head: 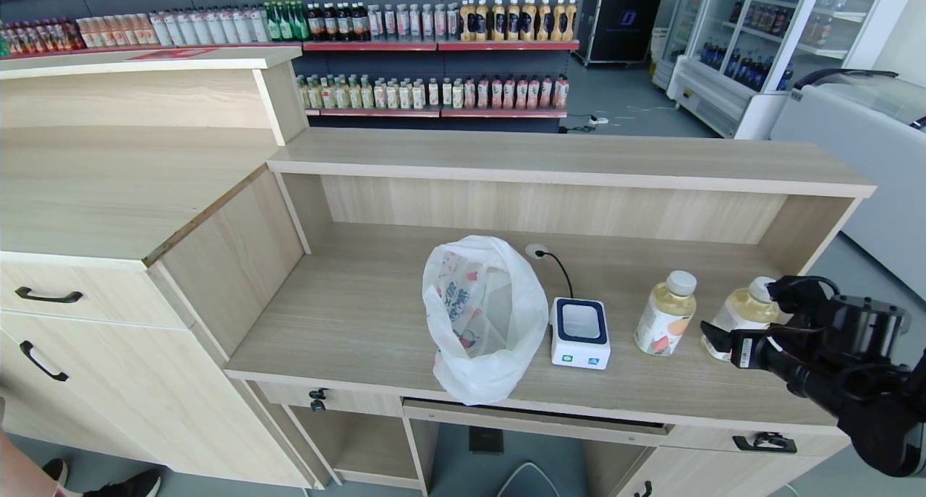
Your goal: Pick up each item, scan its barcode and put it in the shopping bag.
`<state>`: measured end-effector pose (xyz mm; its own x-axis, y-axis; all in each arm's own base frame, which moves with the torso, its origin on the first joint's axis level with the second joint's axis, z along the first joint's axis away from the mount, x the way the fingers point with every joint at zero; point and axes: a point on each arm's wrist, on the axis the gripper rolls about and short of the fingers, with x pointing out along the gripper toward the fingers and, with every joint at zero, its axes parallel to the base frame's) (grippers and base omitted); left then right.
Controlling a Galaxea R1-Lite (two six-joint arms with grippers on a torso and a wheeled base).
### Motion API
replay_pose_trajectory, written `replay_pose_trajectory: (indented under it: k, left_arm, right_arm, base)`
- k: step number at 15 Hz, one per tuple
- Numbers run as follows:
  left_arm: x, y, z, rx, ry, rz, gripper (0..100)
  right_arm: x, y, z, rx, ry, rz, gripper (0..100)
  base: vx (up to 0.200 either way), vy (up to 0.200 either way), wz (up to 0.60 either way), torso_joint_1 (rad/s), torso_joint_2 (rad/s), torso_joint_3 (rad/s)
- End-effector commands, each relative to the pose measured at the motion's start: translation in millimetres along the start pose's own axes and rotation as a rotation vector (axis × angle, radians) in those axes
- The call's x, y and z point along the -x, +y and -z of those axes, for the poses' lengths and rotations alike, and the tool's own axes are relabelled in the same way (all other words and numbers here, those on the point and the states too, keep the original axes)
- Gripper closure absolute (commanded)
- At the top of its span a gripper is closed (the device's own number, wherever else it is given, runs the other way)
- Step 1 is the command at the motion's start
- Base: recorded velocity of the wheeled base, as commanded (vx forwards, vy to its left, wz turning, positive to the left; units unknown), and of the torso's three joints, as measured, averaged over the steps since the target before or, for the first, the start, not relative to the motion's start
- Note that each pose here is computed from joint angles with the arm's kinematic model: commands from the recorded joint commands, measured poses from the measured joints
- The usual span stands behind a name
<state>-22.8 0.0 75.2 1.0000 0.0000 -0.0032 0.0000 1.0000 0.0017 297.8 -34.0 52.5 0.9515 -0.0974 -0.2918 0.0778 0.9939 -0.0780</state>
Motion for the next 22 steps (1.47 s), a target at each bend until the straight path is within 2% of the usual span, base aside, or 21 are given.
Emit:
replay_pose_trajectory:
  k: [1,5,9,13,17,22]
  left_arm:
    - [0,0.0,0.0,0.000,0.000,0.000,0]
    - [0,0.0,0.0,0.000,0.000,0.000,0]
    - [0,0.0,0.0,0.000,0.000,0.000,0]
    - [0,0.0,0.0,0.000,0.000,0.000,0]
    - [0,0.0,0.0,0.000,0.000,0.000,0]
    - [0,0.0,0.0,0.000,0.000,0.000,0]
  right_arm:
    - [-12,8,0,0.004,-0.010,-0.026,0]
    - [-30,27,-1,-0.002,-0.024,-0.079,0]
    - [-41,37,10,0.005,0.001,-0.101,0]
    - [-61,50,5,0.008,-0.045,-0.126,0]
    - [-69,65,13,0.020,-0.032,-0.159,0]
    - [-84,70,17,0.018,-0.045,-0.142,0]
  base:
    - [0.000,0.000,0.00,0.000,0.00,0.000]
    - [0.000,0.000,0.00,0.000,0.00,0.000]
    - [0.000,0.000,0.00,0.000,0.00,0.000]
    - [0.000,0.000,0.00,0.000,0.00,0.000]
    - [0.000,0.000,0.00,0.000,0.00,0.000]
    - [0.000,0.000,0.00,0.000,0.00,0.000]
